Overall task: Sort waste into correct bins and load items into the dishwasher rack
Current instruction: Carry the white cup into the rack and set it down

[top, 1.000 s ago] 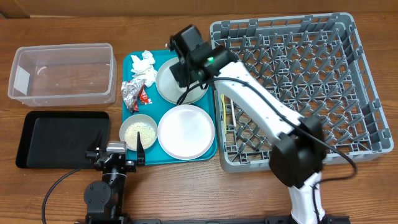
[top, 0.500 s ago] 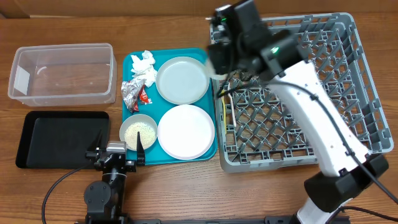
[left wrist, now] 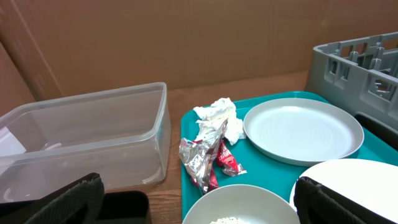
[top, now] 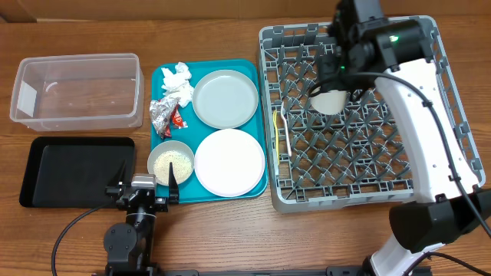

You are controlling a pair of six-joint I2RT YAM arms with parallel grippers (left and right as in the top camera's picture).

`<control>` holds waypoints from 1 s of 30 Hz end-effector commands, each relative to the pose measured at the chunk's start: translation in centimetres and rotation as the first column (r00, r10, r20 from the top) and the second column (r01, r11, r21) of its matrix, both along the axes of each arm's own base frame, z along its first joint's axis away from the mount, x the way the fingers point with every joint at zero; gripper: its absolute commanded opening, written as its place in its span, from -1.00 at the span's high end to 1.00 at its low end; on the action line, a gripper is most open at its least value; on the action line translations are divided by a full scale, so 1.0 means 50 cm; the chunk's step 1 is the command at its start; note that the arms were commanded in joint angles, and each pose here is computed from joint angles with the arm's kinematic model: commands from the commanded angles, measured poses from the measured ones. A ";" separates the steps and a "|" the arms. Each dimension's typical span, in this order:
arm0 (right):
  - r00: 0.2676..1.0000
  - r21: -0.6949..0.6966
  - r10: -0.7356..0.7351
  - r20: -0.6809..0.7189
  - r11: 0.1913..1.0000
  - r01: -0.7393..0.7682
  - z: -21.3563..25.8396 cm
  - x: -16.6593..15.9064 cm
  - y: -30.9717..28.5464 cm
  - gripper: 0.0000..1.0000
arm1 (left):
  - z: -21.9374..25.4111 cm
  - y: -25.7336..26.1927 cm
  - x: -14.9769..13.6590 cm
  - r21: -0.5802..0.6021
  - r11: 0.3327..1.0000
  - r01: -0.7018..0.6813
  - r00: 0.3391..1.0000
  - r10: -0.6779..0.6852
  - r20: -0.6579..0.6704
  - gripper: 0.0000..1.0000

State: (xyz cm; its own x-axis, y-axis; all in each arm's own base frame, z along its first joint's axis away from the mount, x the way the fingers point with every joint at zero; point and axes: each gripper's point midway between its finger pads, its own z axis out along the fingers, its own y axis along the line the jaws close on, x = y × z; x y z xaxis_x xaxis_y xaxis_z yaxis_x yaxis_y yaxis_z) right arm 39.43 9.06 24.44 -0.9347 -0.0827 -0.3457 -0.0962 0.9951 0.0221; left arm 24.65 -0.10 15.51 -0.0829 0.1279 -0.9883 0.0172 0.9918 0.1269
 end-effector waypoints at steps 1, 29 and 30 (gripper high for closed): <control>0.998 0.011 -0.058 -0.010 0.998 0.058 0.004 0.000 -0.035 0.16 | -0.001 0.004 0.000 -0.017 1.000 -0.011 1.000 0.011 0.000 -1.00; 0.942 0.005 -0.128 -0.309 0.991 0.137 -0.202 -0.087 -0.079 0.10 | -0.001 0.004 0.000 -0.017 1.000 -0.011 1.000 0.011 0.000 -1.00; 0.936 -0.001 -0.129 -0.328 0.991 0.136 -0.209 -0.097 -0.080 0.10 | -0.001 0.004 0.000 -0.017 1.000 -0.011 1.000 0.011 0.000 -1.00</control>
State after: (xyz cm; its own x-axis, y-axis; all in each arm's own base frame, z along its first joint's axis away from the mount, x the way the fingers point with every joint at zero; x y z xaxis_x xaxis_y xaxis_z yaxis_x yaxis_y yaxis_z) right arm 35.47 5.07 14.74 -0.9973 0.0468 -0.0562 0.0441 0.9979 0.0475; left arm 24.65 -0.10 15.51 -0.0825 0.1279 -0.9883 0.0168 0.9918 0.1270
